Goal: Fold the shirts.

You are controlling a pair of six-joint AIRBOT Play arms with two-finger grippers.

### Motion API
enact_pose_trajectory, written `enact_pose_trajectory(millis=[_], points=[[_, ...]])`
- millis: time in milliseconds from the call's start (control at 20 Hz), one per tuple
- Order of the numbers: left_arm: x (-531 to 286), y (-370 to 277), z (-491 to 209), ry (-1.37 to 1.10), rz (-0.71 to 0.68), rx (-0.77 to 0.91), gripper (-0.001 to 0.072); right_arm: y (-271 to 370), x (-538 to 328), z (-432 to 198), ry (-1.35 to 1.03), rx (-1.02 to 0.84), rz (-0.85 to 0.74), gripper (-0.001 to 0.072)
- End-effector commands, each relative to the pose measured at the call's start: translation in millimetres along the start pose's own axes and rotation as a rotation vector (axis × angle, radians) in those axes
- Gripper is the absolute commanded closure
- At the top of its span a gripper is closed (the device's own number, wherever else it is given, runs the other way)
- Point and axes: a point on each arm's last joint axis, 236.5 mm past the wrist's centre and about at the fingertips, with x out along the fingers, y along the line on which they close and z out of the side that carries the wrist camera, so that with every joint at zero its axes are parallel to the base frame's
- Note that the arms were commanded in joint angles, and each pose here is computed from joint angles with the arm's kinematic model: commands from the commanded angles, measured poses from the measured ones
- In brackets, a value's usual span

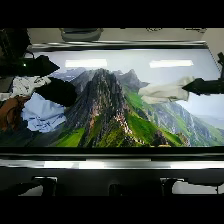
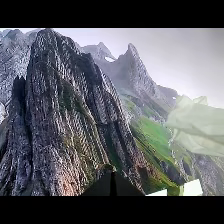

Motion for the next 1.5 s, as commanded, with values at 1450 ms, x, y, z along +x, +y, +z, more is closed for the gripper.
enact_pose_trajectory(millis=[1450], points=[[21,-24,-18,0.064,-0.043,0.033,0.0674,-141,-88,-327,0.262,0.88,-0.565,0.0656]])
